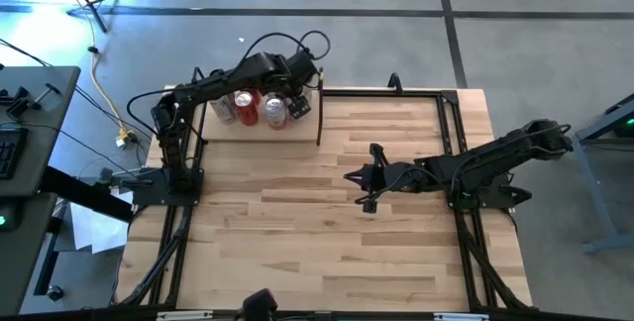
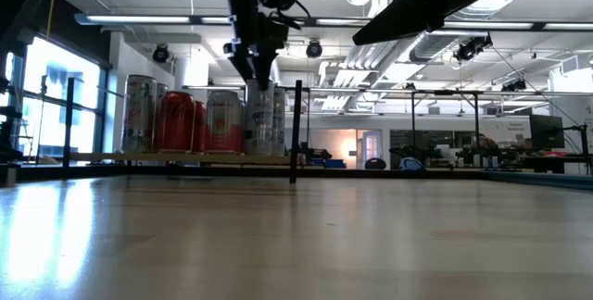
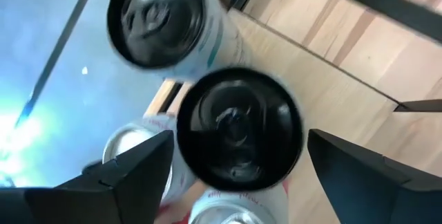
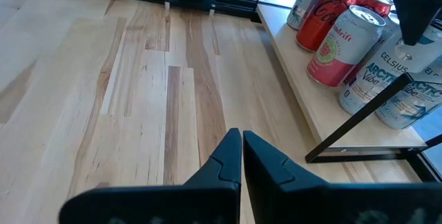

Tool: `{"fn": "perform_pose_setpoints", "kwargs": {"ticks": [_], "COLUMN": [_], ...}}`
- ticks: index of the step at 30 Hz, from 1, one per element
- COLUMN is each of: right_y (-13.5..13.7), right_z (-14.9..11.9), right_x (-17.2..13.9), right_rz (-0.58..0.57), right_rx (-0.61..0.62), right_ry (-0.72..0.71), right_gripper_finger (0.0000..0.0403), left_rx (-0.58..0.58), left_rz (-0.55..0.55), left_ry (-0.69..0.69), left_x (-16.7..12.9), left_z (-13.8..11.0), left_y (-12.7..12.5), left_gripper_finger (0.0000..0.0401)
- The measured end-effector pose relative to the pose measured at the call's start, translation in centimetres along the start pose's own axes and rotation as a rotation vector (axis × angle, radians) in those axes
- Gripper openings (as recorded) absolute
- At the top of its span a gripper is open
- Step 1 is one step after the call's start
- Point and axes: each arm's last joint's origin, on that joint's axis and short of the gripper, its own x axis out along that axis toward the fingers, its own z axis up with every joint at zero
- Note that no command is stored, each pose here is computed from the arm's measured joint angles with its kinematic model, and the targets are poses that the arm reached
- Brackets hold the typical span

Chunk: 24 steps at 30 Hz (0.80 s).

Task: Place canned beverage on shelf
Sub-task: Put the white-blue soda can on the shelf aligned with the other white-blue soda can

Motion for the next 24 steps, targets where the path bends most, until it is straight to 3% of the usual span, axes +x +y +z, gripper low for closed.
{"fn": "perform_pose_setpoints", "kwargs": {"ticks": [10, 15, 24], "right_y": [0.01, 0.0, 0.01], "right_z": [-0.03, -0.03, -0.03], "right_x": [0.0, 0.0, 0.0], "right_rz": [0.0, 0.0, 0.0], "right_rx": [-0.001, -0.002, -0.004], "right_ry": [0.003, 0.003, 0.003], "right_gripper_finger": [0.0, 0.0, 0.0], "left_rx": [0.129, 0.206, 0.449], "left_rz": [-0.055, -0.061, -0.092], "left_ry": [-0.048, -0.053, -0.106], "left_x": [-0.03, -0.12, -0.34], "left_z": [0.44, 0.45, 0.78], "left_y": [-0.11, -0.31, -0.99], "left_gripper_finger": [0.0267, 0.0262, 0.0261]}}
